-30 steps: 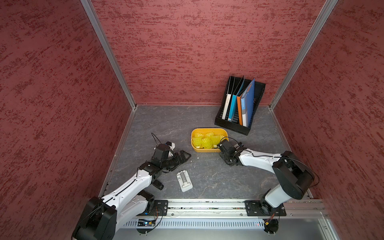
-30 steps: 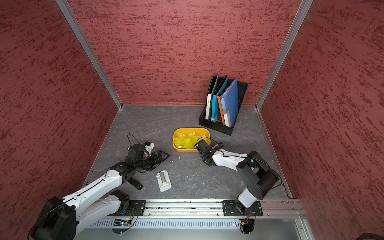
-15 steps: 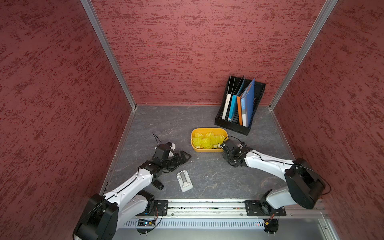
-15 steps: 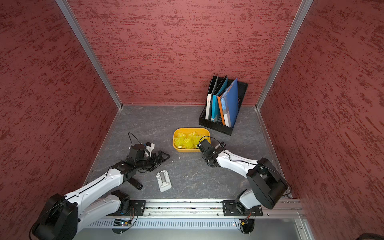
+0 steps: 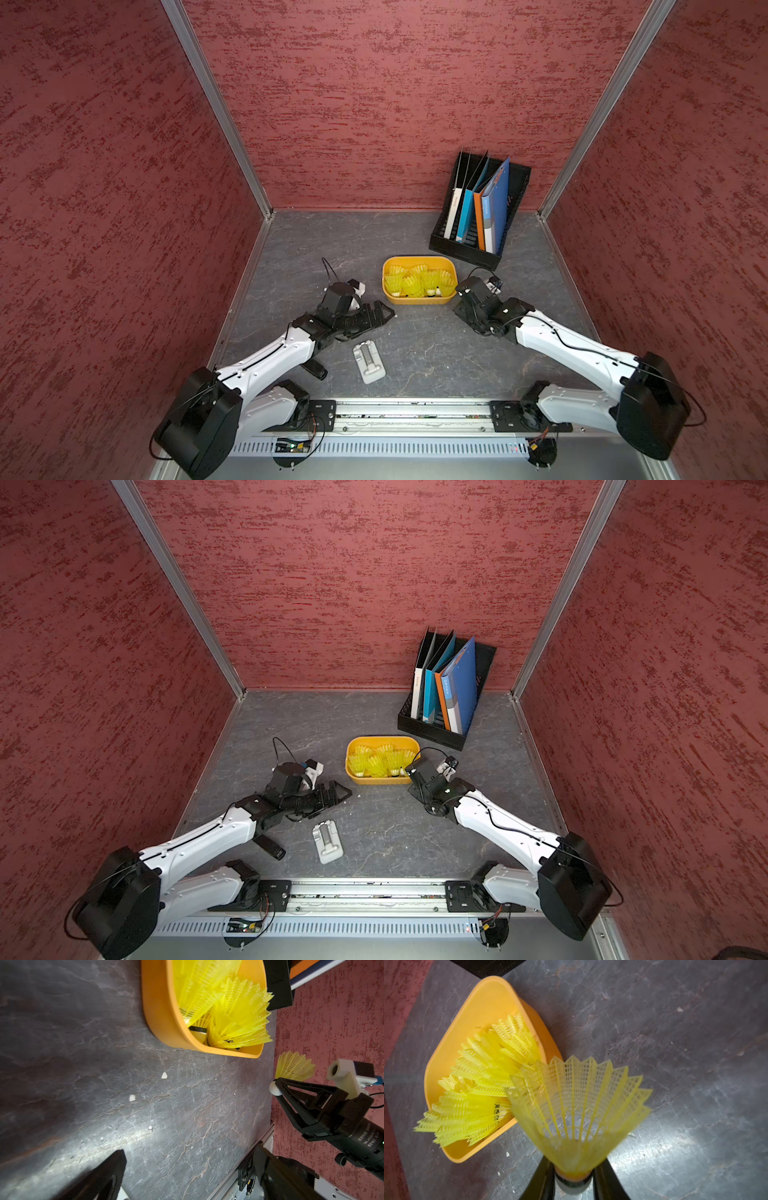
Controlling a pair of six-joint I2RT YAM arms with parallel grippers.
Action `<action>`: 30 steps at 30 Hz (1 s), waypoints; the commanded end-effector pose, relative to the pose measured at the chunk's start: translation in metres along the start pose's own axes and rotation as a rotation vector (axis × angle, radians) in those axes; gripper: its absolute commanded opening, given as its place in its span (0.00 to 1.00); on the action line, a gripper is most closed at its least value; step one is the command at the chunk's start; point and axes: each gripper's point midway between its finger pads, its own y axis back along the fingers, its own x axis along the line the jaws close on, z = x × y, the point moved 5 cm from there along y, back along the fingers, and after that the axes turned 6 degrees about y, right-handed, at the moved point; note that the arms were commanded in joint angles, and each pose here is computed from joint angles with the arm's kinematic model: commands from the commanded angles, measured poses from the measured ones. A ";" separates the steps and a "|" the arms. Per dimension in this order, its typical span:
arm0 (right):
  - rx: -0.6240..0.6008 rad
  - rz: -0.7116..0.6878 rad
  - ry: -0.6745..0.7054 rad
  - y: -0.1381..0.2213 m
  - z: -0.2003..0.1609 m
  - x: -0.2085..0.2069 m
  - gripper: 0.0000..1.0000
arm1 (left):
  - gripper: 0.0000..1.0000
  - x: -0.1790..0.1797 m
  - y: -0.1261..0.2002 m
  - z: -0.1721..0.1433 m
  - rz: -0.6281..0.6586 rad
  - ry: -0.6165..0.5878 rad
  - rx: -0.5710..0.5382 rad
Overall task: Put the shuttlecocks into the storage box
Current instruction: Pick up the shuttlecock at the center of the board, then place the shuttlecock in the storage box.
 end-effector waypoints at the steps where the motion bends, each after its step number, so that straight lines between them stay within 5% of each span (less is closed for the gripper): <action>1: -0.080 0.082 0.135 0.017 0.019 0.024 0.28 | 1.00 -0.029 -0.003 0.011 -0.051 -0.087 -0.030; 16: -0.158 0.194 0.483 0.010 0.067 0.078 0.29 | 1.00 -0.106 -0.024 0.052 -0.073 -0.300 -0.008; 30: -0.147 0.174 0.537 -0.035 0.080 0.075 0.29 | 1.00 -0.138 -0.057 0.079 -0.045 -0.396 0.043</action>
